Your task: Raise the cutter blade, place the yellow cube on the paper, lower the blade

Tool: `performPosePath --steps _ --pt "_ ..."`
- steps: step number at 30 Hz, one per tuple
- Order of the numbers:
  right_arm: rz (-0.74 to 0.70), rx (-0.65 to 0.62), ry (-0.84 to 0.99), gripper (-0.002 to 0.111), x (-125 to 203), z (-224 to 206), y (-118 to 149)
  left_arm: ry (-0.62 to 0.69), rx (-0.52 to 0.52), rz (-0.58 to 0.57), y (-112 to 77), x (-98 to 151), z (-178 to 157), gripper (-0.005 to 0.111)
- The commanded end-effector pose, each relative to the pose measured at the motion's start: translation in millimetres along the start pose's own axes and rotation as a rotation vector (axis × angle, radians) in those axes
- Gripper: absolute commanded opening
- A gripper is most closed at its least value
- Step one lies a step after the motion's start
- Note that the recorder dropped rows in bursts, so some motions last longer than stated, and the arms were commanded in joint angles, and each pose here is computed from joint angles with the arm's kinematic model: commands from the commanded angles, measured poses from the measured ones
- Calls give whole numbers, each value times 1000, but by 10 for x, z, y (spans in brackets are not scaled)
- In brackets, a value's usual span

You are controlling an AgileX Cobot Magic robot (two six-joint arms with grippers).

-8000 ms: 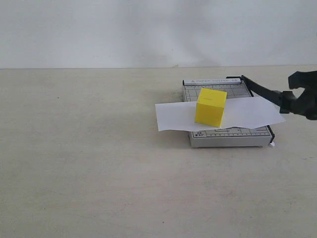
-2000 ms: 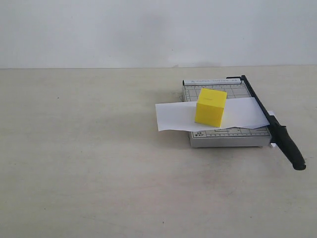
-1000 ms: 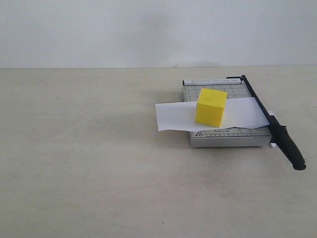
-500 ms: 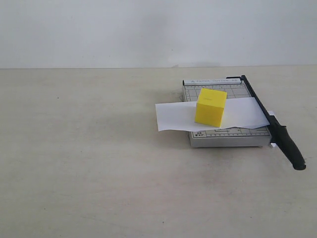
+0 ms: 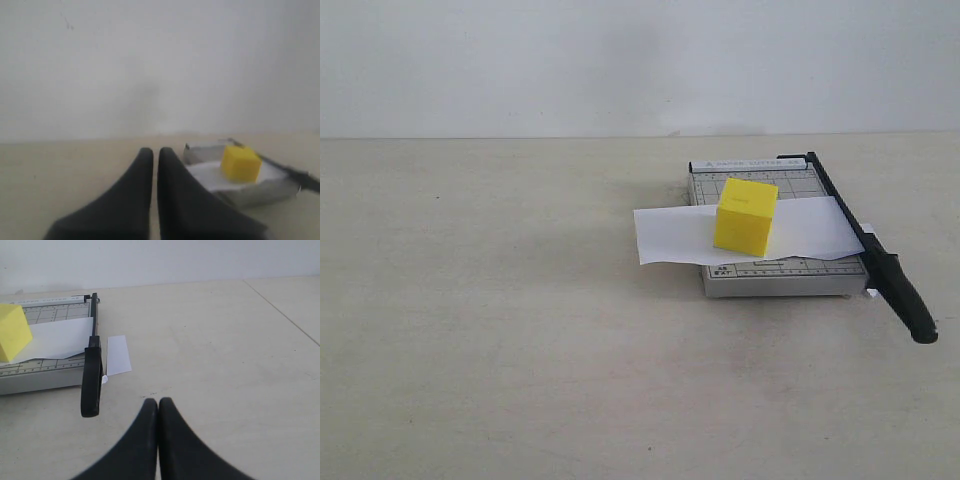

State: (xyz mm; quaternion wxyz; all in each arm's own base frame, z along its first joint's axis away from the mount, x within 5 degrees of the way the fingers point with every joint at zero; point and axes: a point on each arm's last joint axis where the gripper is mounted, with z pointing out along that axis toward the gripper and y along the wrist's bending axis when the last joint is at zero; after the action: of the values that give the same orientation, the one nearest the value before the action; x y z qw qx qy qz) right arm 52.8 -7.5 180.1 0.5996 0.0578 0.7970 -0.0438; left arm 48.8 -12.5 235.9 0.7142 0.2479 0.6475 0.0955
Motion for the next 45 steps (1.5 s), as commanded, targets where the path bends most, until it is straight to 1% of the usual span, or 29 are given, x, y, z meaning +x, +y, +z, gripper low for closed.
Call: performPosePath --steps 1,3,5,7,12,21,45 --pt "-9 9 -11 0 -8 -4 -6 158 115 61 -175 281 13 4" --pt "-9 9 -11 0 -8 -4 -6 229 126 26 -220 398 11 4" --pt "-9 9 -11 0 -8 -4 -6 292 127 -52 -257 486 4 4" --pt "-9 9 -11 0 -8 -4 -6 328 127 -74 -270 520 -5 4" --pt "-9 9 -11 0 -8 -4 -6 344 83 -65 -242 529 -4 4" --pt "-9 9 -11 0 -8 -4 -6 360 45 -66 -220 537 -5 4" --pt "-9 9 -11 0 -8 -4 -6 359 44 -59 -217 537 -5 4"
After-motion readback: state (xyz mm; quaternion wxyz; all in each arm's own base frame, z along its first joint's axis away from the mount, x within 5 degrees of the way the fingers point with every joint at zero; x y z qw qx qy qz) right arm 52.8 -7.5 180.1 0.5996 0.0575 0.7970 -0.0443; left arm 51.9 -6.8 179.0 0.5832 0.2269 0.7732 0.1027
